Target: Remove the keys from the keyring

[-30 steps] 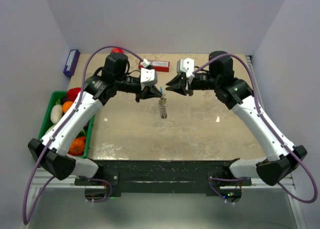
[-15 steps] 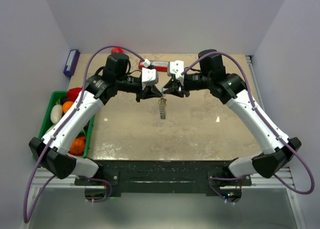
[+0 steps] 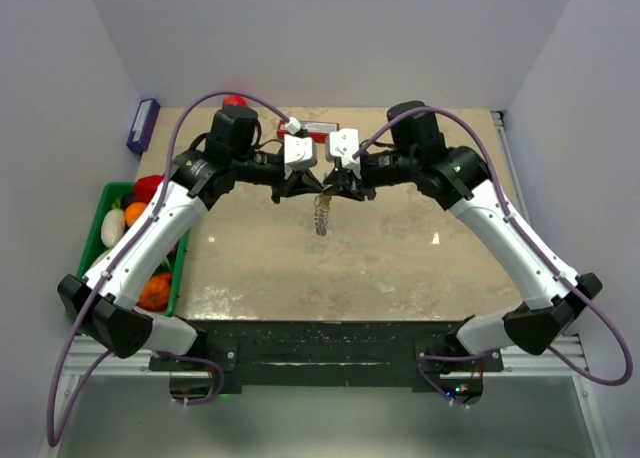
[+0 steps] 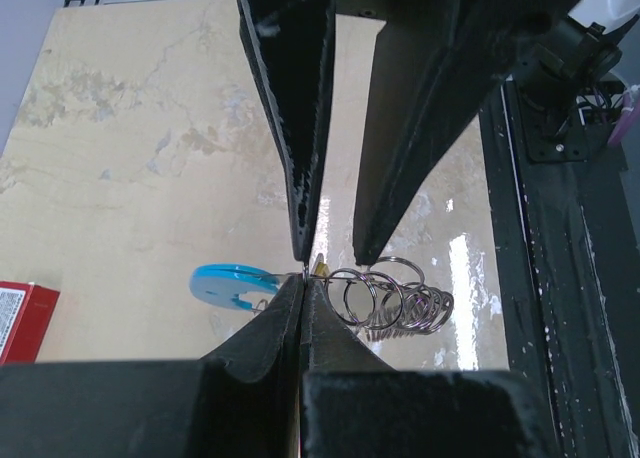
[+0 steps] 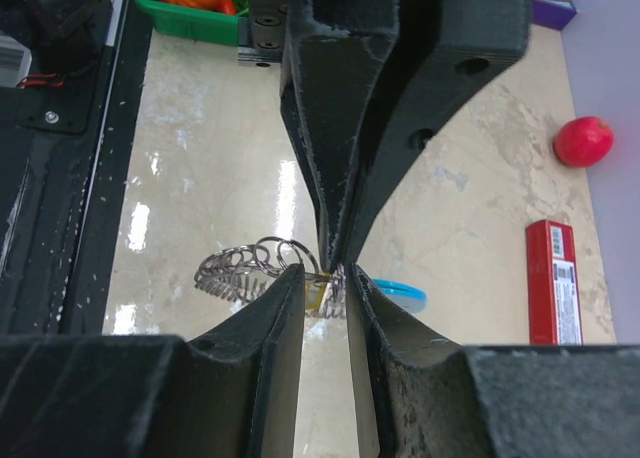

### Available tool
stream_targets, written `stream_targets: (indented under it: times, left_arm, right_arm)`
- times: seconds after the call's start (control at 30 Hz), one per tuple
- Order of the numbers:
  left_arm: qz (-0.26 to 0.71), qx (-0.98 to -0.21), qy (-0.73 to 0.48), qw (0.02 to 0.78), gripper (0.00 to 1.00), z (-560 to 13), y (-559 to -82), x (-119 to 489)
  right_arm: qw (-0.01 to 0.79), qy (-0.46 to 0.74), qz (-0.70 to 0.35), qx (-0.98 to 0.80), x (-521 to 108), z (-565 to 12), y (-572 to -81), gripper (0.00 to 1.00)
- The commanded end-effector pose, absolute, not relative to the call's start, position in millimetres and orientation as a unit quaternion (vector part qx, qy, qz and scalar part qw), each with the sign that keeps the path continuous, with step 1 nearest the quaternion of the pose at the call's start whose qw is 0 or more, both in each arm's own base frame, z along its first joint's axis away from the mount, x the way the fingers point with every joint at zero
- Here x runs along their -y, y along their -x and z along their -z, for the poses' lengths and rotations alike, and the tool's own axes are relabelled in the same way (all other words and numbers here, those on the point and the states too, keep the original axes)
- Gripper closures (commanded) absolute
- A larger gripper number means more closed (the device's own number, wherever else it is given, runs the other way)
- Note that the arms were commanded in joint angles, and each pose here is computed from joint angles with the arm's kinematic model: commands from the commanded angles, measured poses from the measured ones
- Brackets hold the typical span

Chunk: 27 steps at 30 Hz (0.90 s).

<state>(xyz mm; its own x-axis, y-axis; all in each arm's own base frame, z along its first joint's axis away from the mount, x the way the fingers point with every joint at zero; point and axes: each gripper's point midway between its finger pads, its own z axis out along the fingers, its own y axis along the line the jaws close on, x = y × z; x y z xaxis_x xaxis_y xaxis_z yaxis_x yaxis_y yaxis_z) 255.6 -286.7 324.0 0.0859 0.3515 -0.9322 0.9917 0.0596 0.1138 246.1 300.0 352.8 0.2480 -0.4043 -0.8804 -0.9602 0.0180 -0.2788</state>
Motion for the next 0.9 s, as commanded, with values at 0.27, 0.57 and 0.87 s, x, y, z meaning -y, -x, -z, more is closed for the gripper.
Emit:
stream_targets:
  times: [0.27, 0.57, 0.87]
  left_arm:
    - [0.356, -0.546, -0.59, 0.477, 1.0, -344, -259, 291]
    - [0.353, -0.545, -0.59, 0.479, 1.0, -347, -259, 289]
    - [0.355, -0.543, -0.591, 0.479, 1.0, -348, -258, 290]
  right_arm:
    - [0.496, 0.63, -0.251, -0.543, -304, -362, -258, 0.78]
    - [0.504, 0.625, -0.229, -0.551, -299, -359, -264, 0.78]
    - [0.483, 0.636, -0.232, -0.555, -303, -351, -267, 0.82]
